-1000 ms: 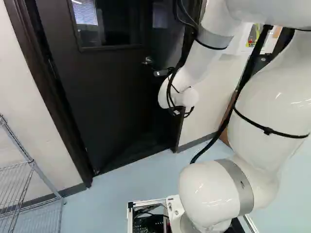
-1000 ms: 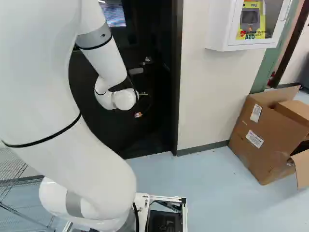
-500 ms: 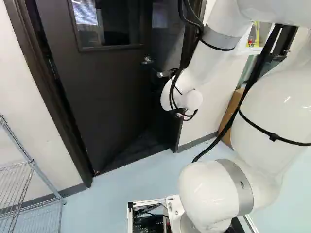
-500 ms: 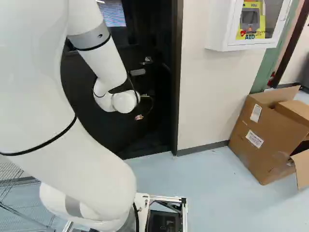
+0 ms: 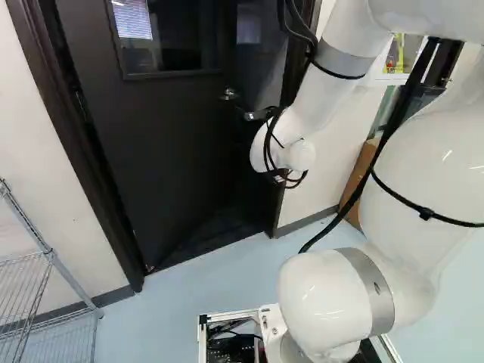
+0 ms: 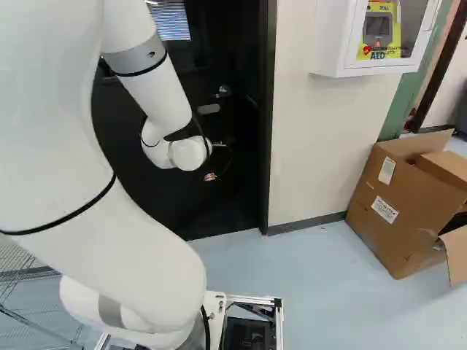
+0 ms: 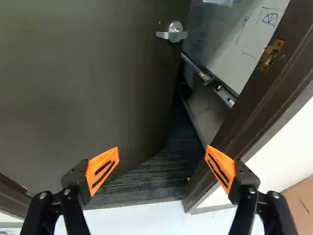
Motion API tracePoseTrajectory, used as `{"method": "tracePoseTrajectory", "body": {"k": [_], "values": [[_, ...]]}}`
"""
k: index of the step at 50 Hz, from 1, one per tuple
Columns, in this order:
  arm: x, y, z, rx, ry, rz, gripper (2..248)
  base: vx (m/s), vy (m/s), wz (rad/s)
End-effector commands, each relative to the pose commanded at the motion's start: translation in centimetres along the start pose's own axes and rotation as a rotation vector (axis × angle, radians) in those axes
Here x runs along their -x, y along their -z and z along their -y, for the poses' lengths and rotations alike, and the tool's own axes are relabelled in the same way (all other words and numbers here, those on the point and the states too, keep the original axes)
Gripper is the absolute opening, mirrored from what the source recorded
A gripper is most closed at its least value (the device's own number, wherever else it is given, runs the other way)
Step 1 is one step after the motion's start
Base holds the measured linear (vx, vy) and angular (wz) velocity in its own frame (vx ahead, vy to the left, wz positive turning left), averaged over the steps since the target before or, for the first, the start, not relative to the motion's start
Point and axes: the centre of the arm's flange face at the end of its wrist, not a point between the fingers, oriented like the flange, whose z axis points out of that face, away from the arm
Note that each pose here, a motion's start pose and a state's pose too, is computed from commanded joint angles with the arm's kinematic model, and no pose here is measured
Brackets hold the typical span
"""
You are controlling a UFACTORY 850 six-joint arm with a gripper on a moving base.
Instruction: Open the door and move inside
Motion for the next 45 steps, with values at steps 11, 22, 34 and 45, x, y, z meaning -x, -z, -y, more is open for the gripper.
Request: {"method": "tracePoseTrajectory", "body": {"k": [11,22,34,45], "values": [[0.00,0.00,0.00,0.000,0.000,0.000,247,0.000,0.000,0.000],[0.00,0.00,0.00,0.000,0.000,0.000,247,0.000,0.000,0.000],[0.00,0.00,0.00,0.000,0.000,0.000,247,0.000,0.000,0.000],[0.00,0.00,0.00,0.000,0.000,0.000,247,0.000,0.000,0.000]]}}
